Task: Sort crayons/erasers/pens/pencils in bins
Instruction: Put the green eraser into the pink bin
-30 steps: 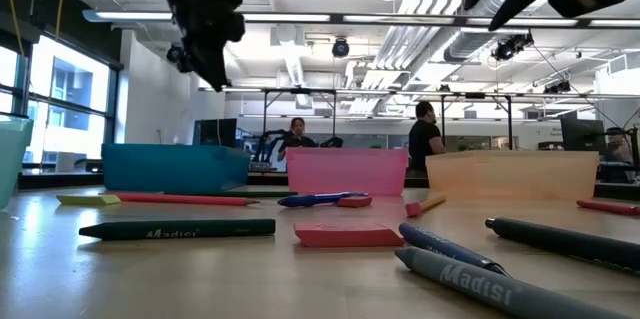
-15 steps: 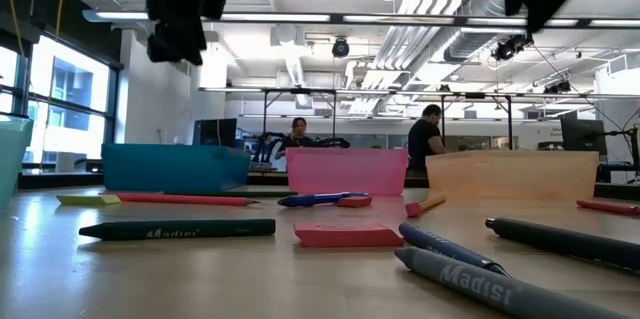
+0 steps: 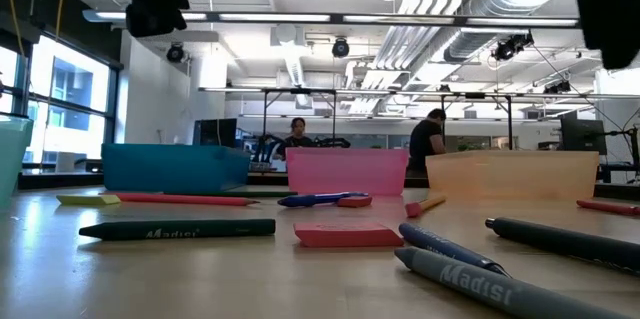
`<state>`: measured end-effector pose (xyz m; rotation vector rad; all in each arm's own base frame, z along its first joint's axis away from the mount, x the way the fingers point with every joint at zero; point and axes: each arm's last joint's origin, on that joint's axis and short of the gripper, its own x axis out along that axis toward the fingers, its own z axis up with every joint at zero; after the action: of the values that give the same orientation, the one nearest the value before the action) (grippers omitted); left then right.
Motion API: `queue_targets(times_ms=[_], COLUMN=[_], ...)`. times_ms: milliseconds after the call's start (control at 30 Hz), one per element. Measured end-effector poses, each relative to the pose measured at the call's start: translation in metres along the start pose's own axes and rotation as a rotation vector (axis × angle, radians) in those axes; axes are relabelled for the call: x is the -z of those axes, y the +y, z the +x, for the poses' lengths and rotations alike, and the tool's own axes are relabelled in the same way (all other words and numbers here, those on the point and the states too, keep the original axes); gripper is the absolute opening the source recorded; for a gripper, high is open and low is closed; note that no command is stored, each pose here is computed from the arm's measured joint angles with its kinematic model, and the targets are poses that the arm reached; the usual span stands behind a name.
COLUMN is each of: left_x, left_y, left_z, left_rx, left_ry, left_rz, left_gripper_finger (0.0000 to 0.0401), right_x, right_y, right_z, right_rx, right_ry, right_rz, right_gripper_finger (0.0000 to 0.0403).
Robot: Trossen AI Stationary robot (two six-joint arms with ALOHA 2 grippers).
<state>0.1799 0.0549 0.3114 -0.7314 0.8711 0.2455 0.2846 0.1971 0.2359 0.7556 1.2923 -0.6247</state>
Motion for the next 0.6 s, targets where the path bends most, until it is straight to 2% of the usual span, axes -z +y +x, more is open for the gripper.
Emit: queue_targets(times_ms=[267, 433, 600], left_x=[0.005, 0.009, 0.013], left_y=[-0.008, -0.015, -0.020], left_z=[0.003, 0.005, 0.006], left_rx=[-0.039, -0.034, -0.030], left_ry=[-0.006, 0.007, 0.017], left_rz=[0.023, 0.042, 0.061], left_gripper_finger=[0.0119, 0.0119, 0.0119], right_x=[0.017, 0.023, 0.025], right_y=[0.009, 0.014, 0.017], right_z=[0.027, 0.048, 0.061], right_rx=[0.049, 0.077, 0.092], right_ry=[0.046, 0.116, 0.141], right_rz=[-0.031, -0.085, -0.087], right_gripper_finger=[0.0216, 0.0220, 0.0220])
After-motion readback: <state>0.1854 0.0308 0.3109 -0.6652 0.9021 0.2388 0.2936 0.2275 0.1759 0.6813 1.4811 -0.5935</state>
